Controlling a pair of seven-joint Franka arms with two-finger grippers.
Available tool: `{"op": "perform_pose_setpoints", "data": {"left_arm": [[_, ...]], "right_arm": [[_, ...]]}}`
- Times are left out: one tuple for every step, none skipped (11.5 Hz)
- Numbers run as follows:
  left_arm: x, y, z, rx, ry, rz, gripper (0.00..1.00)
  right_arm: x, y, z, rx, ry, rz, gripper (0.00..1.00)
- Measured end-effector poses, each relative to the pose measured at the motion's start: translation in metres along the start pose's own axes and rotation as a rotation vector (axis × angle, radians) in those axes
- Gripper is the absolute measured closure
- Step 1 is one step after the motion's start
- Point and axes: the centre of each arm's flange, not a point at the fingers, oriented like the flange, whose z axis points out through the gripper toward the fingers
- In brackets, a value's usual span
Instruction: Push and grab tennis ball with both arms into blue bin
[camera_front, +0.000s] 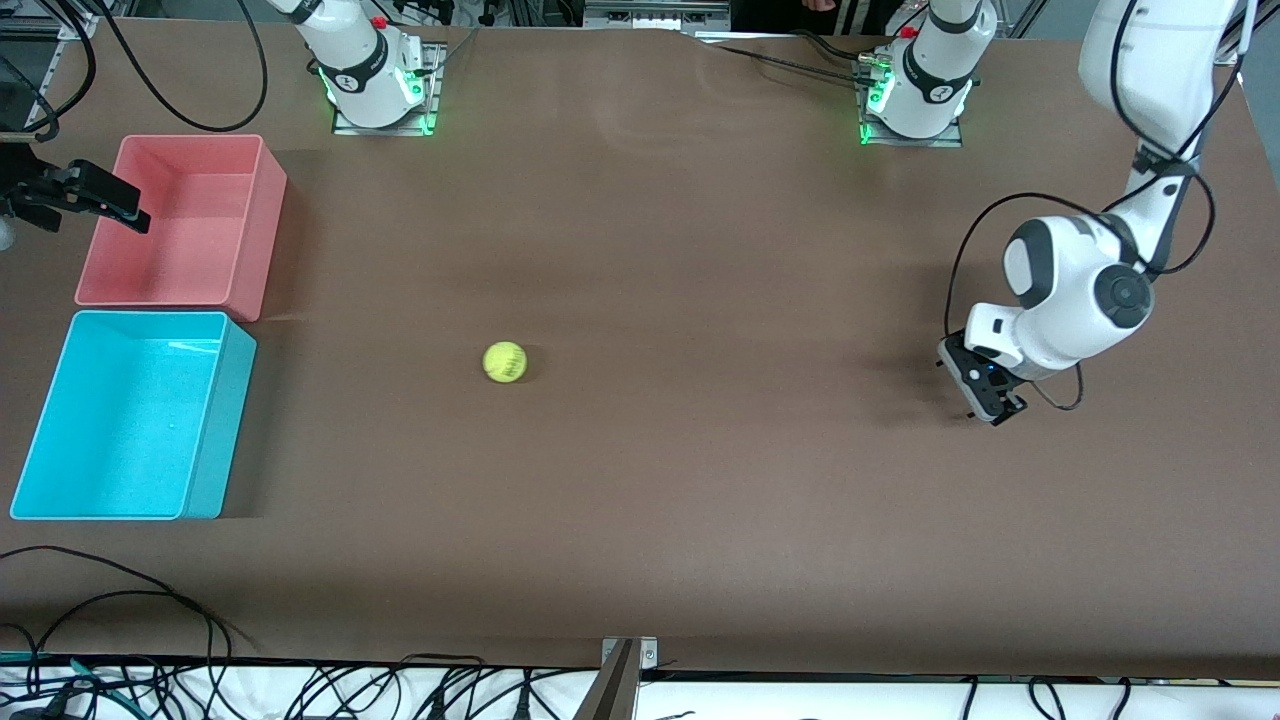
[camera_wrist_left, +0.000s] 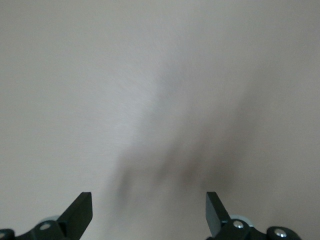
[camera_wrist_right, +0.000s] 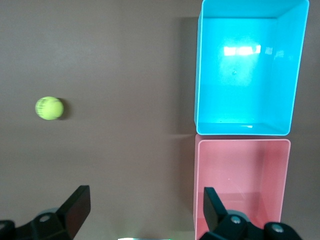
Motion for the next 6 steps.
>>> {"op": "perform_pose_setpoints", "data": {"left_arm": [[0.006,-0.001,-0.029,0.027,0.017,0.008,0.00],[0.012,-0.002,-0.061,0.061,0.037,0.016,0.00],[0.016,-0.001,-0.090,0.097,0.057,0.020,0.00],[0.018,0.000,-0.115,0.129,0.076,0.004,0.00],[0.017,0.001,-0.133,0.141,0.085,-0.023,0.00],[0.011,0.001,-0.147,0.141,0.088,-0.060,0.00]], "right_arm": [[0.000,0.000,0.000,0.000,0.000,0.000,0.00],[0.000,0.001,0.000,0.000,0.000,0.003,0.00],[0.000,0.004,0.000,0.003,0.001,0.007,0.00],[0.000,0.006,0.000,0.014,0.001,0.013,0.00],[-0.001,0.009,0.000,0.020,0.002,0.020,0.00],[-0.001,0.012,0.000,0.024,0.002,0.026,0.00]]}}
